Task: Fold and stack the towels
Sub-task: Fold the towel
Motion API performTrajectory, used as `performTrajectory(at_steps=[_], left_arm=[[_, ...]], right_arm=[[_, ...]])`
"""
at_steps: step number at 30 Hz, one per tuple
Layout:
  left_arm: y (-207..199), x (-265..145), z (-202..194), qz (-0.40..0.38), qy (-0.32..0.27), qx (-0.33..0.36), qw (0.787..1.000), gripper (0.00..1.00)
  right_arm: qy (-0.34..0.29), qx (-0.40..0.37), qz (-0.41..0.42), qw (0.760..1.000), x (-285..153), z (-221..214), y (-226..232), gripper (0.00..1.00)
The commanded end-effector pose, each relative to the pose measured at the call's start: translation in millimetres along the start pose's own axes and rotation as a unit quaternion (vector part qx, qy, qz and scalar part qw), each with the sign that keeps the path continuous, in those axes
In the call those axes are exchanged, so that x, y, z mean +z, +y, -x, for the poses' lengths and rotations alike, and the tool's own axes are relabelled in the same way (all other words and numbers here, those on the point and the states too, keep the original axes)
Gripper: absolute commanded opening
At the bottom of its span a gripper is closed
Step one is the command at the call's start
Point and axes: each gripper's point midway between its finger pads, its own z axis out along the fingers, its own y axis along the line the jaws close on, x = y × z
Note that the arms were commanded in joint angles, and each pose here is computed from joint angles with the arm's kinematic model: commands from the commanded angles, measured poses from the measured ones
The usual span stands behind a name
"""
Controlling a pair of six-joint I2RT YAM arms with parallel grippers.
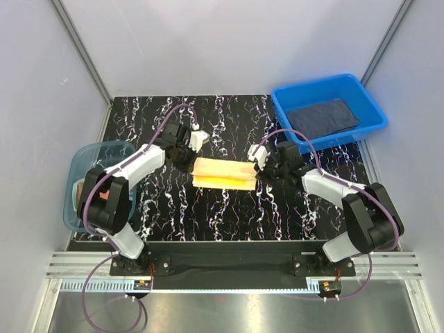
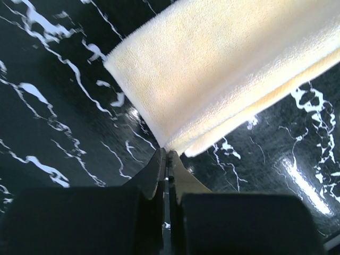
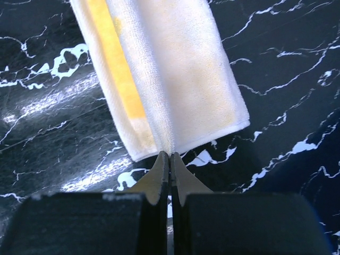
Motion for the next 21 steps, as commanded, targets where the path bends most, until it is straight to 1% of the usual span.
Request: performTrajectory(at_steps=[1,4,5,6,7,9,10,11,12,14,15,16,17,18,19,20,21], left_arm=[[-3.3,-14.3,13.1,0.02,-0.035,0.004,0.999,0.0],[-11.3,-16.0,6.7,0.007,-0.03,-0.004,1.0,0.0],[-13.1,-17.7,5.8,0.006,-0.032,-0.006,0.999,0.01],[-17.4,-15.7,-0.3,0.0,-0.025,-0.009,1.0,0.04],[-21.4,-16.1,-4.3,-0.002,-0.018,-0.01,1.0,0.12],[-25.5,-19.7,-8.7,-0.002,-0.008,-0.008,1.0,0.26],[-26.6,-21.3,-13.6,0.002,0.0,-0.009,1.0,0.3],[-25.2,-24.5,-12.8,0.01,-0.003,-0.01,1.0,0.33],[-21.1,-30.1,-11.1,0.025,-0.009,-0.016,1.0,0.41],[-15.9,-37.3,-5.4,0.045,-0.018,-0.022,0.999,0.43],[-15.4,-40.4,-0.8,0.051,-0.024,-0.032,0.998,0.43],[-16.7,-43.2,8.0,0.054,-0.038,-0.038,0.997,0.42],[-16.5,-45.7,16.7,0.058,-0.053,-0.047,0.996,0.42],[-24.2,-44.7,23.0,0.045,-0.064,-0.064,0.995,0.42],[-27.6,-44.6,34.9,0.037,-0.089,-0.07,0.993,0.42],[-31.2,-41.0,34.7,0.028,-0.095,-0.079,0.992,0.42],[-37.3,-38.1,37.0,0.014,-0.102,-0.104,0.989,0.42]], right_arm=[[0.008,0.013,-0.012,1.0,-6.1,0.5,2.4,0.0],[0.015,0.019,-0.005,1.0,-6.7,-3.8,9.3,0.0],[0.017,0.022,-0.001,1.0,-7.2,-6.4,12.7,0.01],[0.015,0.022,0.0,1.0,-8.9,-4.7,14.1,0.03],[0.016,0.024,0.001,1.0,-10.0,-5.1,16.2,0.14],[0.014,0.028,0.003,1.0,-12.6,-1.0,19.4,0.25],[0.016,0.033,0.006,0.999,-14.5,-0.3,21.3,0.35],[0.011,0.036,0.006,0.999,-16.1,6.1,21.0,0.38],[0.003,0.049,0.004,0.999,-19.7,14.2,20.5,0.4],[-0.017,0.071,0.005,0.997,-25.2,32.0,19.5,0.44],[-0.029,0.097,0.007,0.995,-28.7,41.3,21.7,0.46],[-0.039,0.108,0.009,0.993,-30.2,48.8,21.7,0.48],[-0.049,0.147,0.004,0.988,-31.6,58.3,19.3,0.5],[-0.044,0.174,0.0,0.984,-28.5,59.4,16.9,0.51],[-0.033,0.197,-0.022,0.98,-26.0,58.2,8.4,0.5],[-0.039,0.245,-0.044,0.968,-26.2,74.1,-4.4,0.44],[0.002,0.283,-0.049,0.958,-15.7,58.3,-5.2,0.41]])
